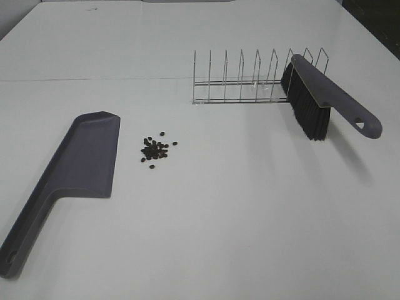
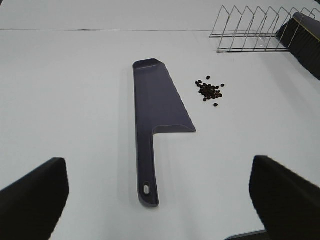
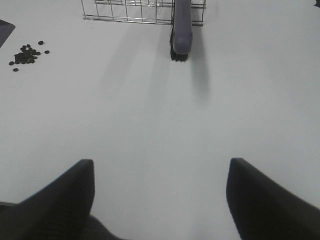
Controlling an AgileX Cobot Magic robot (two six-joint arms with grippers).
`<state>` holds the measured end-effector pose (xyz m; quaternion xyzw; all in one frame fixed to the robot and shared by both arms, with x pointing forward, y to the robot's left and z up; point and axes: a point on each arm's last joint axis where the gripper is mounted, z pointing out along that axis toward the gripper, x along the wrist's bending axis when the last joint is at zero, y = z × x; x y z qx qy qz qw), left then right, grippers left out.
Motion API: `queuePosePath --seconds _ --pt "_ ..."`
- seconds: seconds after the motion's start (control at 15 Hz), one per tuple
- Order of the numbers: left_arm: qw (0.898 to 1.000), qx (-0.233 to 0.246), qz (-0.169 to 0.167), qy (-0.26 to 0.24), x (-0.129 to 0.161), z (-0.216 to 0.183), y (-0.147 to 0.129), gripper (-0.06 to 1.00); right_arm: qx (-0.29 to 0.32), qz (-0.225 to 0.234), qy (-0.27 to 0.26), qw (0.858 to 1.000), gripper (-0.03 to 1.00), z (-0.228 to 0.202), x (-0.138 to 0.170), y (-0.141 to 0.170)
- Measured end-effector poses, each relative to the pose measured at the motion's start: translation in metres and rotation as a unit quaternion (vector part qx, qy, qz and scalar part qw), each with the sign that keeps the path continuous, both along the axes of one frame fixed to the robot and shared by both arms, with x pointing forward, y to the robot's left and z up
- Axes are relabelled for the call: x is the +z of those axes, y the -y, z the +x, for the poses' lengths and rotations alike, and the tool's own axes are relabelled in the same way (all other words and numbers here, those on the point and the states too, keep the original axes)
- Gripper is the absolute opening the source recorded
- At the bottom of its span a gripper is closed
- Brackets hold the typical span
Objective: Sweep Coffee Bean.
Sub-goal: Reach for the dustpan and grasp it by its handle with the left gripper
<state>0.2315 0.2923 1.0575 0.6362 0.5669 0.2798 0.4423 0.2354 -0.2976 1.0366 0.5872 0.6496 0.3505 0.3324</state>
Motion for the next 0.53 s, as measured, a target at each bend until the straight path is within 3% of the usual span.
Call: queuePosePath --seconds 0.53 --pt "0.999 0.036 -0.006 -0.028 -0.0005 0.0083 -0.0036 0.88 0.000 0.000 0.000 1.000 0.61 0.0000 0.0000 0.0000"
